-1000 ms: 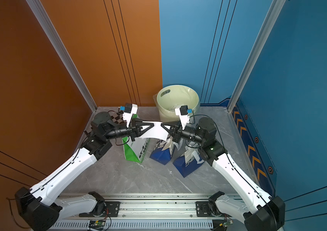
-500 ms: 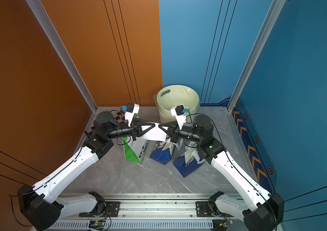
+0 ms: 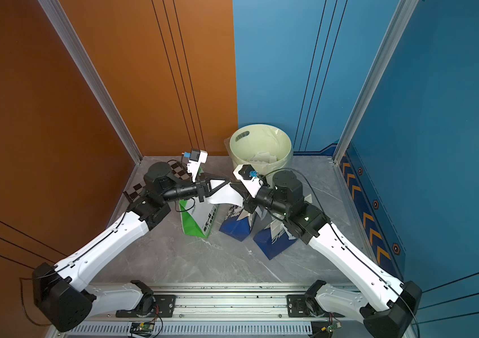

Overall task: Shred takeout receipts and throw away
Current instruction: Shred the takeout receipt, then place the takeout receipt in the trash bin.

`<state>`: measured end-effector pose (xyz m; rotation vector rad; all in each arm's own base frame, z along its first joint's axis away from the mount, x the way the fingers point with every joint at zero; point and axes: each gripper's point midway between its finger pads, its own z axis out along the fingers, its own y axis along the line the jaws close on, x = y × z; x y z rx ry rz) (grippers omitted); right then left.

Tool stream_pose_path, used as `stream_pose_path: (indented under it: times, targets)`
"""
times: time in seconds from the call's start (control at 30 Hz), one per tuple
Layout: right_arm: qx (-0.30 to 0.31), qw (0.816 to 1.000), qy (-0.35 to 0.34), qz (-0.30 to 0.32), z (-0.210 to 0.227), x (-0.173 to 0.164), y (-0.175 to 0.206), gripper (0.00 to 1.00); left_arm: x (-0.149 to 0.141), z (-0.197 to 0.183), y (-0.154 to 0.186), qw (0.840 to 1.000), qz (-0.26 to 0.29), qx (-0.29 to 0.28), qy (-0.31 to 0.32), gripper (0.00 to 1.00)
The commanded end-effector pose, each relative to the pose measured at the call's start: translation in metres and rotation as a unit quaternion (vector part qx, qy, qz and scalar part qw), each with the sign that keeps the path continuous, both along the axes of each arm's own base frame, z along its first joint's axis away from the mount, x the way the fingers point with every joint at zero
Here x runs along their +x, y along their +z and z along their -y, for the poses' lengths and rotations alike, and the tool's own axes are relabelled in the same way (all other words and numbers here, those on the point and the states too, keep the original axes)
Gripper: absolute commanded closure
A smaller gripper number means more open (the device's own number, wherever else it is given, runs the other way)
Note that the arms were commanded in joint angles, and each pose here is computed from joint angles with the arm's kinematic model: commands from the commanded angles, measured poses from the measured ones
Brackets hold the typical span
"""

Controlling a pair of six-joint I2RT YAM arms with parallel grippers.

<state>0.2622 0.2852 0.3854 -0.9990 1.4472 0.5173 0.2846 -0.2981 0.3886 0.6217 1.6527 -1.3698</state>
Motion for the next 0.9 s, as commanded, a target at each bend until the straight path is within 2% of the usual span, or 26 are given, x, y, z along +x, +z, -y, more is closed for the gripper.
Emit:
stream_pose_path:
  times: [0.0, 0.2, 0.4, 0.53, 0.73, 0.87]
  targets:
    - [-0.082, 0.986, -0.021, 0.142, 0.009, -0.013, 0.018, 1.0, 0.019, -0.005, 0.002, 0.998, -0.022, -0.011, 0.051, 1.0]
    - [-0.118, 0.961, 0.006, 0.251, 0.002, -0.041, 0.018, 1.0, 0.028, -0.011, -0.004, 0.997, -0.032, -0.009, 0.073, 1.0]
    - [-0.165, 0.931, 0.049, 0.32, -0.015, -0.073, 0.008, 1.0, 0.037, -0.014, -0.007, 0.995, -0.04, -0.004, 0.089, 1.0]
    - [-0.146, 0.938, 0.075, 0.305, -0.018, -0.086, 0.01, 1.0, 0.041, -0.02, -0.002, 0.994, -0.033, -0.006, 0.1, 1.0]
    - [-0.036, 0.961, 0.159, 0.224, -0.017, -0.122, 0.03, 1.0, 0.055, -0.035, 0.002, 0.991, -0.014, -0.002, 0.132, 1.0]
    - [0.008, 0.97, 0.156, 0.188, -0.009, -0.121, 0.044, 1.0, 0.06, -0.039, 0.0, 0.99, -0.008, 0.003, 0.14, 1.0]
